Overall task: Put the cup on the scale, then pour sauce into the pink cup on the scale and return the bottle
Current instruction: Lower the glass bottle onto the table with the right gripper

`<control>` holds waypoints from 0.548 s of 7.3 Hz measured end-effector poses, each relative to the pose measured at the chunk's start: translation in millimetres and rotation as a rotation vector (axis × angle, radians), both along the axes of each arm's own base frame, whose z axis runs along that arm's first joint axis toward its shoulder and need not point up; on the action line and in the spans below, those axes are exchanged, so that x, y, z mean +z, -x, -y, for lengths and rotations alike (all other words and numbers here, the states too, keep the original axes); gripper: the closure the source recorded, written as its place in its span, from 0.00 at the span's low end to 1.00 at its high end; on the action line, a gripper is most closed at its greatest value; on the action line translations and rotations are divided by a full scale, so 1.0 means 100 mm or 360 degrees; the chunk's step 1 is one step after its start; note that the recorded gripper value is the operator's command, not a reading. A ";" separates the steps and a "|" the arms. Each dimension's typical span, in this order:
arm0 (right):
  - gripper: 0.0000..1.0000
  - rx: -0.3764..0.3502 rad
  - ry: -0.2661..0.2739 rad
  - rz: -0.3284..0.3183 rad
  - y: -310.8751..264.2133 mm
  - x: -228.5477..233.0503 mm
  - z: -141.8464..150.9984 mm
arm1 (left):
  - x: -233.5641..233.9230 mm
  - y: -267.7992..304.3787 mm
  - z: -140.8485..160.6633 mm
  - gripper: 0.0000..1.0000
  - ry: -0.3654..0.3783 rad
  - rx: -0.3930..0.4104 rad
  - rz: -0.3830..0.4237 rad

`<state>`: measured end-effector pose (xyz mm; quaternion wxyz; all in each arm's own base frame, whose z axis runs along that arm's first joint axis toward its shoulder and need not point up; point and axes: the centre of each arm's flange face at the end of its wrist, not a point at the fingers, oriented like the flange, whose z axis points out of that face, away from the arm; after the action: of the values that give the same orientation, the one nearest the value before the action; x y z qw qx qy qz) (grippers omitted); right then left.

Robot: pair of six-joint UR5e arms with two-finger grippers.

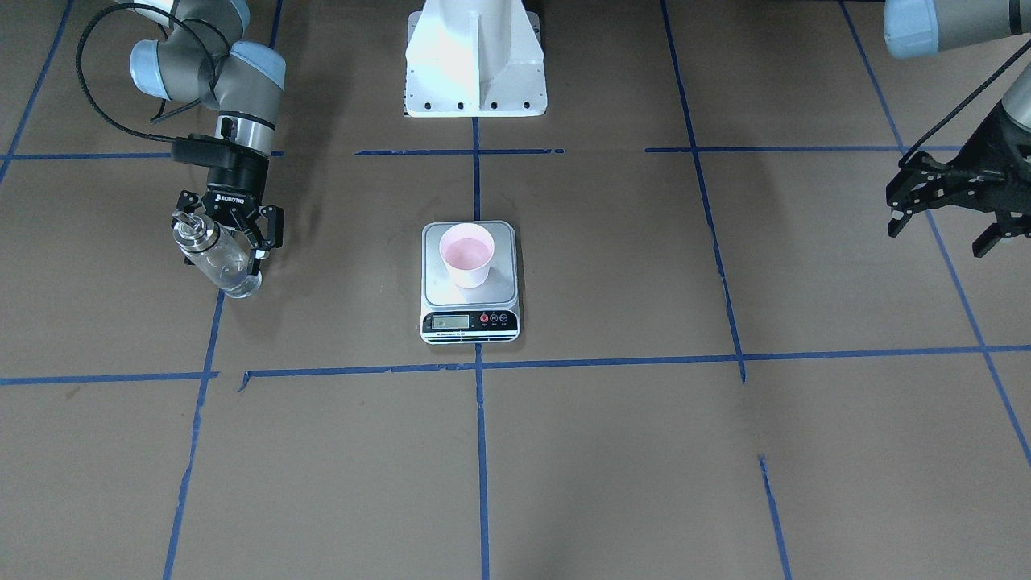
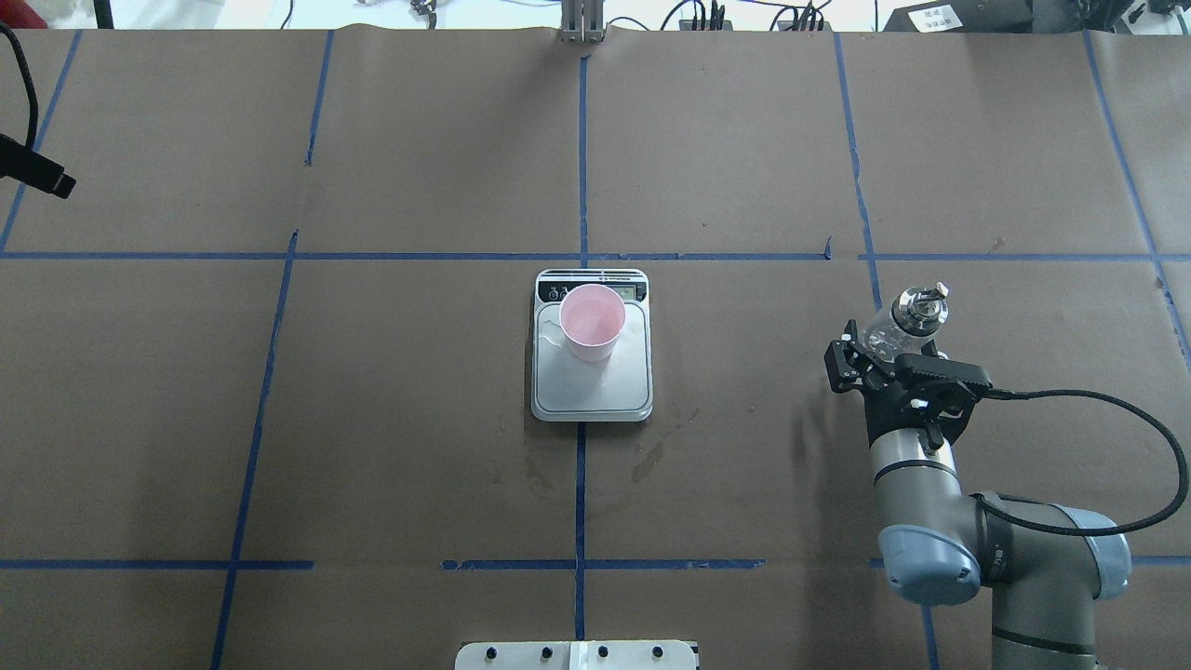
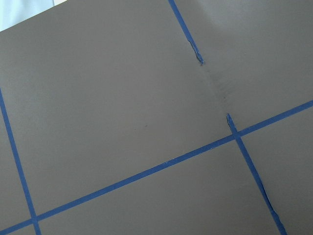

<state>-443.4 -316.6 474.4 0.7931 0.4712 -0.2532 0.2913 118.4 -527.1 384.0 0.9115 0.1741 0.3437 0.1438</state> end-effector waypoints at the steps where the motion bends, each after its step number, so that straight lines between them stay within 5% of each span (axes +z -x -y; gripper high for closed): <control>1: 0.00 0.0001 -0.0009 0.0025 -0.01 -0.01 -0.06 | 0.01 0.00 0.00 0.00 0.0002 0.0000 0.0001; 4: 0.00 -0.0028 -0.0020 0.0059 -0.03 -0.05 -0.22 | 0.01 0.00 0.00 0.00 0.0003 -0.0001 0.0001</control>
<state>-439.9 -295.1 469.0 0.7878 0.4685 -0.2737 0.2914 118.1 -526.9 385.0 0.9119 0.1732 0.3435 0.1434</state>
